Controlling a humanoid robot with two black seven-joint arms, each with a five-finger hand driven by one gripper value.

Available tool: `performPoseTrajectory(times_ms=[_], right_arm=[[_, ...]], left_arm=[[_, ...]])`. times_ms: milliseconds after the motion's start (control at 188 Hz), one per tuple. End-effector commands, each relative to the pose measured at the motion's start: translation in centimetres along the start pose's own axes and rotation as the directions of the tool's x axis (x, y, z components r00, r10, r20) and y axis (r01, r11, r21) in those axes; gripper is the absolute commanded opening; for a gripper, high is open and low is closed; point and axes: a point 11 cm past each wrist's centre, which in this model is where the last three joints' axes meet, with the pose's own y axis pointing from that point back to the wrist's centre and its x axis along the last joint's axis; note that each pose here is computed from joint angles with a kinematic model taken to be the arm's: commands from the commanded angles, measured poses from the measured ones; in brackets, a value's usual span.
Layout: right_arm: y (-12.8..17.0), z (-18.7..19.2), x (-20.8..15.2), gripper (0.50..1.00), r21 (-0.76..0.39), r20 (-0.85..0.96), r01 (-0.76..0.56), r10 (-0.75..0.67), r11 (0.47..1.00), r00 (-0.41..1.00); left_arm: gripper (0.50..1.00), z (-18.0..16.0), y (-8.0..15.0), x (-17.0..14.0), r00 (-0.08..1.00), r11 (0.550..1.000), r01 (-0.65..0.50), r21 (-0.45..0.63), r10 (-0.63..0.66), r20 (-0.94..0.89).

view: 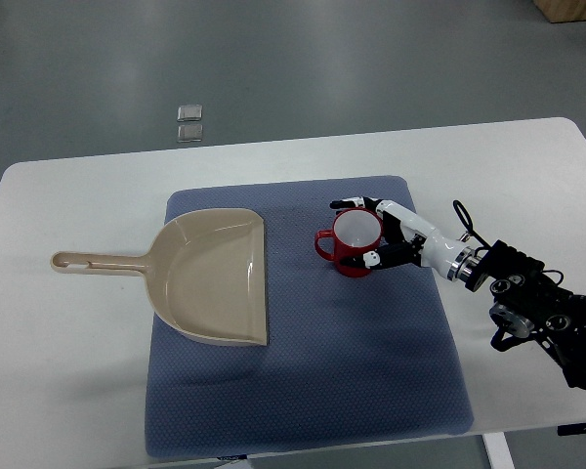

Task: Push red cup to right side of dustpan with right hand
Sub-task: 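Wrap the right hand fingers around the red mug's body, then push the red mug with the right hand toward the dustpan's edge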

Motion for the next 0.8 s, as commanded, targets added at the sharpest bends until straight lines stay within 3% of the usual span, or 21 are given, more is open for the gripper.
performPoseTrajectory(times_ms=[0,797], right_arm=[[-0.4,0.3,-0.5,0.934,-0.002,0.005,-0.006,0.006,1.0,1.0],[-4.3,-0.6,-6.2,0.932,0.056,0.057,0.046,-0.05,0.997,0.997]], left_arm=[[1.0,0.0,0.0,0.0,1.0,1.0,0.0,0.0,0.0,0.0],[1.0,0.0,0.0,0.1,1.0,1.0,-0.002,0.0,0.002,0.0]])
